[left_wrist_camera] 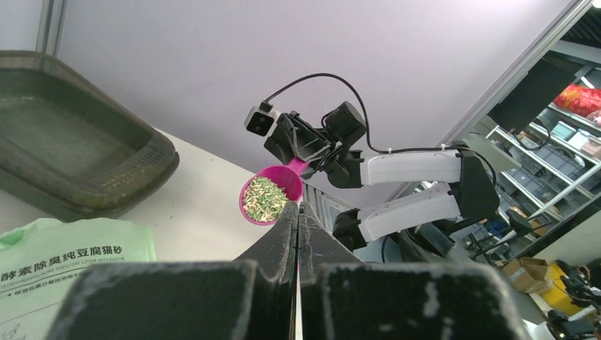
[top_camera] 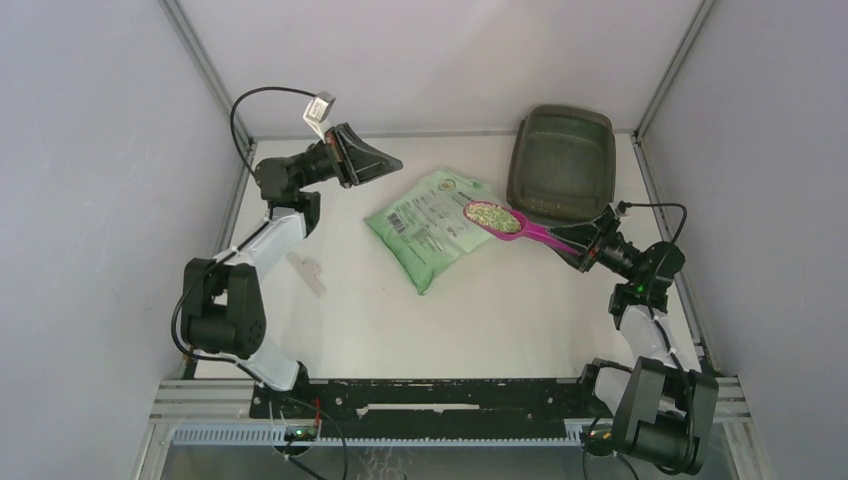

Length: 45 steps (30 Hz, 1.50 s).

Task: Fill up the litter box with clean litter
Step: 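Scoop the cat litter from the cat litter bag, then pour the cat litter into the litter box.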

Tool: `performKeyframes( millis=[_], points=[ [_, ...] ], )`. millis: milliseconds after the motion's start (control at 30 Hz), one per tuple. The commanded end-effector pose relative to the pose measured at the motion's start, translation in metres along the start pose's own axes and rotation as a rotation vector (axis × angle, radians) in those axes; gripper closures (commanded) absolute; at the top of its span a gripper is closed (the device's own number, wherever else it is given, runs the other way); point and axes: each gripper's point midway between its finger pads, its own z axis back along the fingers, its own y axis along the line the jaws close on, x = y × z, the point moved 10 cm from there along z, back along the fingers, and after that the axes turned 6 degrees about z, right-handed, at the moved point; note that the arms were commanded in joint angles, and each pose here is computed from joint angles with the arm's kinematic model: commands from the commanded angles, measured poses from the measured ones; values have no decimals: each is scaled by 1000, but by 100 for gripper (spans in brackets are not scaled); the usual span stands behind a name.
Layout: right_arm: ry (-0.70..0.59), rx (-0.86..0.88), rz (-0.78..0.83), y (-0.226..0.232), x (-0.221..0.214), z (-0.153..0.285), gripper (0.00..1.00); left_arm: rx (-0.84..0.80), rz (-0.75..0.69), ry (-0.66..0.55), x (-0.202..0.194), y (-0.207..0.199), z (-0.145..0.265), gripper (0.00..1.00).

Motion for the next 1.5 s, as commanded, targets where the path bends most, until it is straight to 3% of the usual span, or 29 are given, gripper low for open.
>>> performKeyframes(
  millis=[0,400,567,600,633,667,700,833,967,1133,1267,1467],
  points=[
    [-12,48,105,17,3,-4,100,-56,-113,-18,7,-24,1,100],
    [-103,37,122,12,53,-11,100,-45,-107,-26,6,-28,7,99],
    [-179,35,132,15,100,-9,100,-30,-90,-37,2,-29,11,83],
    [-197,33,136,15,109,-8,100,-18,-77,-41,2,-28,12,76],
    [-217,31,136,16,117,-6,100,-3,-68,-48,1,-26,13,57],
    [-239,31,135,16,126,-4,100,16,-56,-53,1,-25,14,12],
    [-260,30,137,17,134,-2,100,40,-48,-60,0,-22,15,1],
    [-326,-13,152,16,164,3,100,214,8,-68,0,-6,17,0],
    [-392,-117,176,14,188,9,100,572,66,-14,4,17,26,0],
    [-457,-369,288,24,203,11,100,761,299,17,16,63,29,0],
    [-497,-559,391,38,207,9,100,809,454,-19,29,107,29,0],
    [-491,-837,533,46,213,-16,100,782,460,-95,49,151,21,0]
  ],
)
